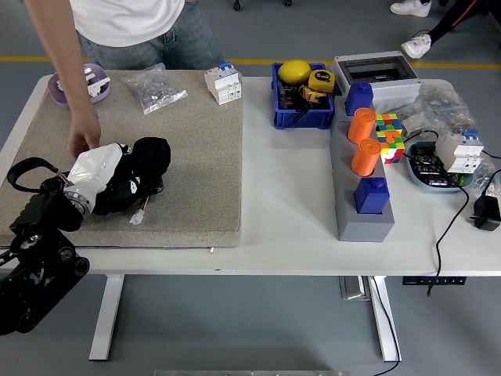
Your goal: Pick the rag up,wipe the panel,place it on the desk
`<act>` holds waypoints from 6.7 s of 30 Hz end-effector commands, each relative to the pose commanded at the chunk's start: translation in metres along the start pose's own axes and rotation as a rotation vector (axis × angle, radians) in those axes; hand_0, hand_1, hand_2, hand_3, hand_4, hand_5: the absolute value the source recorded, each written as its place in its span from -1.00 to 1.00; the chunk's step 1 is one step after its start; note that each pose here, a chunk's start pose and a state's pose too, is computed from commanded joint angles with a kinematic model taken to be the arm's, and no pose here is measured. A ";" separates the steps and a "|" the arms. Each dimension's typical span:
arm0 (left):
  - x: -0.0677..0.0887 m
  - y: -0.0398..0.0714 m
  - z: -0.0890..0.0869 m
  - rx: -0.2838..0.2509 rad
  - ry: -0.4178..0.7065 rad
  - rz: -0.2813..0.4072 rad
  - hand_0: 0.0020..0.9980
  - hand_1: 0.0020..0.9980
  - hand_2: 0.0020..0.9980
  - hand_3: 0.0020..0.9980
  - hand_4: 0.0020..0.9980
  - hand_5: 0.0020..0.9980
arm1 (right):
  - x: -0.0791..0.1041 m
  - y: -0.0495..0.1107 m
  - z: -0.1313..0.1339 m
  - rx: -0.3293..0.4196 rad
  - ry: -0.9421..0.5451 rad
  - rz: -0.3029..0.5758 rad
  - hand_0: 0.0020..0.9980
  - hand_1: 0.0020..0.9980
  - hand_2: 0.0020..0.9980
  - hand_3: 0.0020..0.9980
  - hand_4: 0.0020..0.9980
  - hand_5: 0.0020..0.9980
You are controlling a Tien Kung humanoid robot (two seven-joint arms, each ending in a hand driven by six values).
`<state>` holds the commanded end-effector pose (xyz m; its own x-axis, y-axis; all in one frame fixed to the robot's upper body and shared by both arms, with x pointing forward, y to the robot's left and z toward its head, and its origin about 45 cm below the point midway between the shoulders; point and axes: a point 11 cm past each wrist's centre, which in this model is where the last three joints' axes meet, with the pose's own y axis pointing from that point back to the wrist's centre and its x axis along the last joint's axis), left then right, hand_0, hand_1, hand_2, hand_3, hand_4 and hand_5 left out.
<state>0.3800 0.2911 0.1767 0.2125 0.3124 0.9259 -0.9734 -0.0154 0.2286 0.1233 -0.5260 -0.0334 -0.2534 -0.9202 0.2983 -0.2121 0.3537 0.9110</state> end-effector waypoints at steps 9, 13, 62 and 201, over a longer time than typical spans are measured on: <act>-0.001 -0.001 0.009 -0.016 0.003 -0.002 -0.49 -0.44 0.05 -0.10 -0.87 -1.00 | 0.000 0.000 0.003 -0.006 -0.006 -0.003 0.52 0.17 0.40 0.38 1.00 0.29; 0.001 -0.001 0.004 -0.005 -0.001 0.003 -0.49 -0.44 0.06 -0.09 -0.87 -1.00 | -0.001 -0.001 0.003 -0.006 -0.005 -0.005 0.52 0.17 0.40 0.38 1.00 0.29; 0.039 0.041 -0.137 0.304 -0.082 0.104 -0.48 -0.44 0.05 -0.09 -0.88 -1.00 | 0.000 -0.002 0.023 -0.052 -0.018 -0.014 0.52 0.17 0.40 0.39 1.00 0.30; 0.063 0.009 -0.183 0.330 -0.118 0.189 -0.37 -0.39 -0.01 -0.09 -0.93 -1.00 | -0.003 -0.001 0.010 -0.021 -0.019 -0.017 0.52 0.17 0.40 0.40 1.00 0.32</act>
<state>0.3688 0.4848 0.1824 0.0593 0.1641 0.9847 -0.9207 -0.3722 0.1175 0.1146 -0.5221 -0.0382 -0.2683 -0.9225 0.2775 -0.1970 0.3345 0.9216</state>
